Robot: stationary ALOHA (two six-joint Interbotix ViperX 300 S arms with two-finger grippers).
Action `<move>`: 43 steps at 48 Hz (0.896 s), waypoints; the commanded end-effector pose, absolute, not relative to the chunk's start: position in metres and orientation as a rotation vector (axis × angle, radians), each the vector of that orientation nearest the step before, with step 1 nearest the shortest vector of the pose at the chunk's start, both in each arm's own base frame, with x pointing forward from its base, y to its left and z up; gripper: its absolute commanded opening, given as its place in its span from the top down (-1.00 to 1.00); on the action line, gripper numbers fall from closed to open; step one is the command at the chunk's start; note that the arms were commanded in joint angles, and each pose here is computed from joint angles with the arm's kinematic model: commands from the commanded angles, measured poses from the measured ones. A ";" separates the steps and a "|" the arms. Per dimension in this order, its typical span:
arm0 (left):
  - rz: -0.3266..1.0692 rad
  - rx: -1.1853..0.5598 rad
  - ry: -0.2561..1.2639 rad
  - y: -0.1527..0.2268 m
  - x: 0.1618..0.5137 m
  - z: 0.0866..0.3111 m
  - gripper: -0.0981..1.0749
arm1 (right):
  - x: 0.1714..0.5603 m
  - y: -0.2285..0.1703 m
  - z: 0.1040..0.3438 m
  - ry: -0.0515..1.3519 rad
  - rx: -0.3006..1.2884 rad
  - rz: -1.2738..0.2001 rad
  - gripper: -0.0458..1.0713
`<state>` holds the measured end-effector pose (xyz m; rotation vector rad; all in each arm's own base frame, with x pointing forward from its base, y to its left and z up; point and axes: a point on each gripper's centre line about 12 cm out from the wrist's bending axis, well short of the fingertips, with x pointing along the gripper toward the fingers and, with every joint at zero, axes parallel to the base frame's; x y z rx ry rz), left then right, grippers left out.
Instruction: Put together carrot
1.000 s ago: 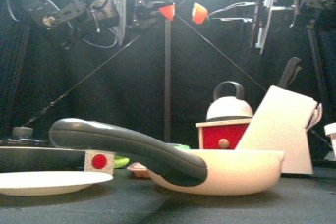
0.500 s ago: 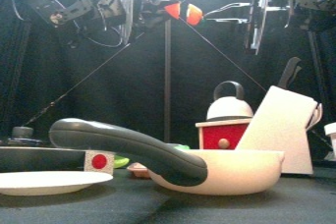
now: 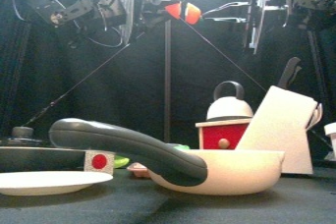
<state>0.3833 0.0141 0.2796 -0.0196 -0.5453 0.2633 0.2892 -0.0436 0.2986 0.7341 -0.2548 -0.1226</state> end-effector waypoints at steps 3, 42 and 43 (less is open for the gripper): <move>0.269 -0.025 -0.590 0.015 0.386 0.293 -0.26 | 0.294 -0.044 0.311 -0.291 0.726 -0.108 0.18; 0.273 -0.022 -0.586 0.016 0.388 0.290 -0.26 | 0.296 -0.043 0.312 -0.288 0.714 -0.096 0.18; 0.274 -0.021 -0.587 0.016 0.388 0.291 -0.26 | 0.296 -0.042 0.313 -0.288 0.713 -0.094 0.17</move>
